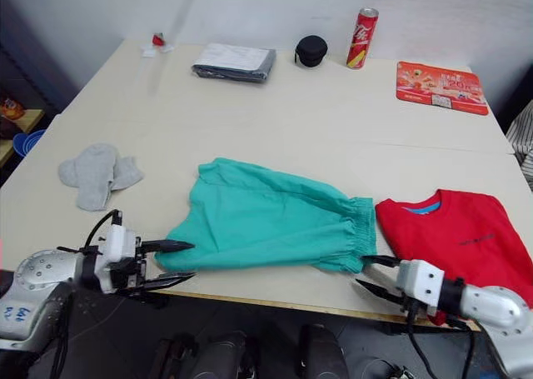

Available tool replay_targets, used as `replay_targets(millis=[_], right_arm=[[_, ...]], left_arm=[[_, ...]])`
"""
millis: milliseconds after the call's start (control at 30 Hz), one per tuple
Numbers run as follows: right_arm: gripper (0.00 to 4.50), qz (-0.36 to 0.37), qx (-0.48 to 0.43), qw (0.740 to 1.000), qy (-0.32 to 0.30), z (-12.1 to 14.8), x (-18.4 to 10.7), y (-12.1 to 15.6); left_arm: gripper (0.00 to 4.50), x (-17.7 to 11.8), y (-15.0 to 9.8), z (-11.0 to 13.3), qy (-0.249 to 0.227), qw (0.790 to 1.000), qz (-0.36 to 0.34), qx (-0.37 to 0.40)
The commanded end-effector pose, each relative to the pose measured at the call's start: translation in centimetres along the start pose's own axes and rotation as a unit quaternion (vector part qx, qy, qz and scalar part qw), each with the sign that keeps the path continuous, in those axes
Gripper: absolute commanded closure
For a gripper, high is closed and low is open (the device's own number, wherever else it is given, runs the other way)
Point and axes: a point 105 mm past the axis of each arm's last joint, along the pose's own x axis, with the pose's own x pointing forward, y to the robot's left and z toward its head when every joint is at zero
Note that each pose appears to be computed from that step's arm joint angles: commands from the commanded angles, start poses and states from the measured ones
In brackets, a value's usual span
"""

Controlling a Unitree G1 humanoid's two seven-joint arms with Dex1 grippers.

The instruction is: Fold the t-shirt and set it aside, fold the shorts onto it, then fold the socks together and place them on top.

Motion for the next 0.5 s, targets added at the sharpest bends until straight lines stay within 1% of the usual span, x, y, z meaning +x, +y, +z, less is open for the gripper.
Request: replay_targets(millis=[33, 100, 167, 233, 267, 367, 400, 433, 467, 500], right_arm=[[0.70, -0.039, 0.068, 0.996, -0.041, 3.8, -1.4, 0.1], [0.03, -0.062, 0.132, 0.988, -0.056, 4.8, -1.8, 0.8], [0.01, -0.098, 0.210, 0.970, -0.076, 5.4, -1.8, 1.4], [0.00, -0.129, 0.289, 0.945, -0.085, 5.3, -1.4, 2.0], [0.00, -0.145, 0.341, 0.925, -0.078, 4.8, -1.0, 2.5], [0.00, -0.176, 0.449, 0.873, -0.069, 3.9, 0.2, 3.6], [0.00, -0.181, 0.467, 0.863, -0.070, 3.8, 0.7, 3.9], [0.00, -0.192, 0.482, 0.852, -0.070, 3.7, 1.1, 3.9], [0.00, -0.216, 0.493, 0.840, -0.075, 3.3, 1.3, 3.6], [0.00, -0.241, 0.504, 0.825, -0.083, 3.1, 1.3, 3.1]], left_arm=[[1.90, -0.8, -0.3, 3.2, -0.030, 0.998, -0.050, -0.015], [1.90, -0.6, 0.8, 4.2, -0.043, 0.998, -0.056, -0.002], [1.90, 0.3, 2.2, 5.1, -0.062, 0.996, -0.057, 0.014], [2.30, 1.5, 3.6, 5.6, -0.076, 0.995, -0.055, 0.035], [2.47, 2.4, 4.4, 5.7, -0.078, 0.994, -0.056, 0.052], [3.40, 4.8, 5.9, 5.9, -0.073, 0.989, -0.079, 0.104], [3.80, 5.7, 6.2, 5.7, -0.064, 0.986, -0.093, 0.121], [4.07, 6.6, 6.6, 5.5, -0.053, 0.983, -0.103, 0.144], [4.32, 7.6, 7.0, 5.4, -0.045, 0.979, -0.110, 0.165], [4.42, 8.4, 7.4, 5.4, -0.043, 0.976, -0.115, 0.179]])
